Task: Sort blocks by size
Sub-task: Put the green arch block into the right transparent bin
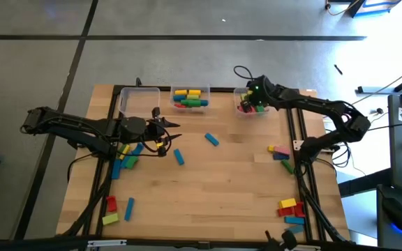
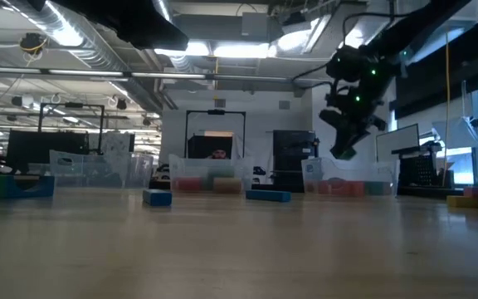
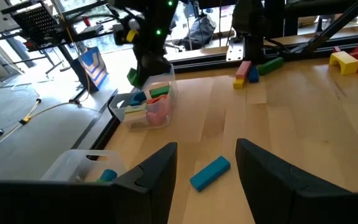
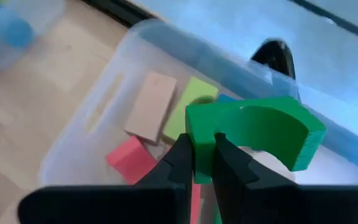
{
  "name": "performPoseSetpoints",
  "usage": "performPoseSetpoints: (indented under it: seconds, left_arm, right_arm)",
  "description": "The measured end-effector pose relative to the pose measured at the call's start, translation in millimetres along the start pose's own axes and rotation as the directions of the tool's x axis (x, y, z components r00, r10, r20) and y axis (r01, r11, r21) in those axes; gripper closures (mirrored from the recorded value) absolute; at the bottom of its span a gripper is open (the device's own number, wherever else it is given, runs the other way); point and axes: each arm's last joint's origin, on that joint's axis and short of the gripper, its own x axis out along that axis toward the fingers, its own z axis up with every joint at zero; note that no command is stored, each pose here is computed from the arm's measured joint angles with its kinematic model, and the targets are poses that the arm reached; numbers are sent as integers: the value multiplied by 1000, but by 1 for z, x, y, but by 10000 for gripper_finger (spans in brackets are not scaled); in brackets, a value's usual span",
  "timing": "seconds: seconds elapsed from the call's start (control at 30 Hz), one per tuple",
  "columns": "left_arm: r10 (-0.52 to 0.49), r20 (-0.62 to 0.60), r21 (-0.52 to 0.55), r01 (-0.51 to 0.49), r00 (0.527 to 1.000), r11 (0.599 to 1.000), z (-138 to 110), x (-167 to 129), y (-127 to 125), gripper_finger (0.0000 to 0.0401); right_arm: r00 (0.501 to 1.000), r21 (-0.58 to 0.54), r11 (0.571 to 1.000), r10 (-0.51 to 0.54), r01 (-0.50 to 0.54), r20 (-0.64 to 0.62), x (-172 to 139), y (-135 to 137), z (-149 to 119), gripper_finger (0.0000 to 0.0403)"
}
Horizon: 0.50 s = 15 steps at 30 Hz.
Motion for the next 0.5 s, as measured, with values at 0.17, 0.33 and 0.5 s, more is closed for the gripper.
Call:
performPoseSetpoints:
  seconds: [0.17, 0.33, 0.5]
  left_arm:
    - [0, 0, 0, 0, 1000, 1000, 0, 0, 0, 242]
    - [0, 0, 0, 0, 1000, 1000, 0, 0, 0, 242]
    - [0, 0, 0, 0, 1000, 1000, 0, 0, 0, 242]
  right_arm:
    - [999, -5, 1000, -27, 27, -39, 15, 0, -6, 347]
    - [995, 0, 998, -70, 70, -66, 27, 1, -10, 329]
    - [993, 39, 995, -86, 89, -76, 36, 2, -12, 324]
